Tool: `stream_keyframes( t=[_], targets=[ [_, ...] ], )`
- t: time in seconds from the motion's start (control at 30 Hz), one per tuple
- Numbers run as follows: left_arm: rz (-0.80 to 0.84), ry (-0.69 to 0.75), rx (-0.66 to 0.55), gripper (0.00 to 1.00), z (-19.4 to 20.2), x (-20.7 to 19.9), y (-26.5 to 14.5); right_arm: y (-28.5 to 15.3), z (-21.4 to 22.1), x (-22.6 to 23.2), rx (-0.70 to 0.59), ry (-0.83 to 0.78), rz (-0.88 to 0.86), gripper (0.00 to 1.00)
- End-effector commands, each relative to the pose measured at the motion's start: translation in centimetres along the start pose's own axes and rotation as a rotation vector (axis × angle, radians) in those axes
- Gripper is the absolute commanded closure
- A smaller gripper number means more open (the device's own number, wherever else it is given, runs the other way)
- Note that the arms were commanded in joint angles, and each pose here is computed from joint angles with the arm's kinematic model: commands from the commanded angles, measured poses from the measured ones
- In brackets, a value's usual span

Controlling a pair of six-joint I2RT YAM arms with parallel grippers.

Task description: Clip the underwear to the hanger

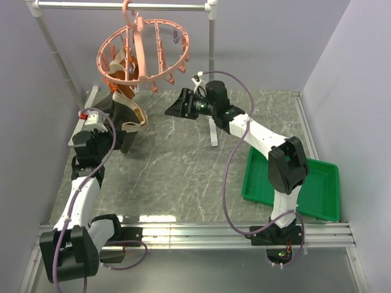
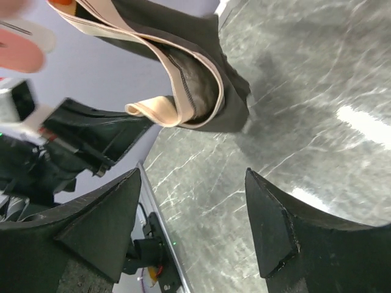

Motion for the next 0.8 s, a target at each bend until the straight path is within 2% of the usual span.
stream_keyframes(
  t=[0.0,0.1,0.3,0.5,0.63,0.67,0.77],
  targets=[
    [-0.006,-0.24,0.048,1.0,1.5,0.4,0.3,-2.0,-1.8,2.7,-0.058,-0.086,-0.049,0.23],
    [-0.039,-0.332,0.078,1.0,2.5,1.6,0.5,-2.4,-2.2,2.3,-0.065,-0.093,-0.036,0.23],
    [-0.07,-0.419,0.095,1.0,3.1,3.3,1.2,-3.0,-2.7,2.2,-0.079,-0.113,-0.029,0.23],
    [-0.053,-0.409,0.112,1.0,3.0,4.0,1.7,-3.2,-3.0,2.1,-0.088,-0.127,-0.027,0.22],
    [-0.012,-0.347,0.101,0.84,2.2,3.7,1.8,-3.1,-3.3,2.2,-0.094,-0.142,-0.033,0.22],
    [-0.006,-0.335,0.097,0.77,2.1,3.7,1.8,-3.1,-3.4,2.3,-0.095,-0.144,-0.033,0.21],
    [0.014,-0.277,0.09,0.67,1.6,3.5,1.7,-3.0,-3.5,2.3,-0.093,-0.15,-0.035,0.21]
  ],
)
Point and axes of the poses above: each gripper's point midway between its finger pads, its own y axis out along the fingers, its own x axis along the line the jaws close on, z = x × y, the point moved 3 cm from there along -y, back along the fingers, and after that the axes turned 3 degrees about y, right-handed, at the moved point
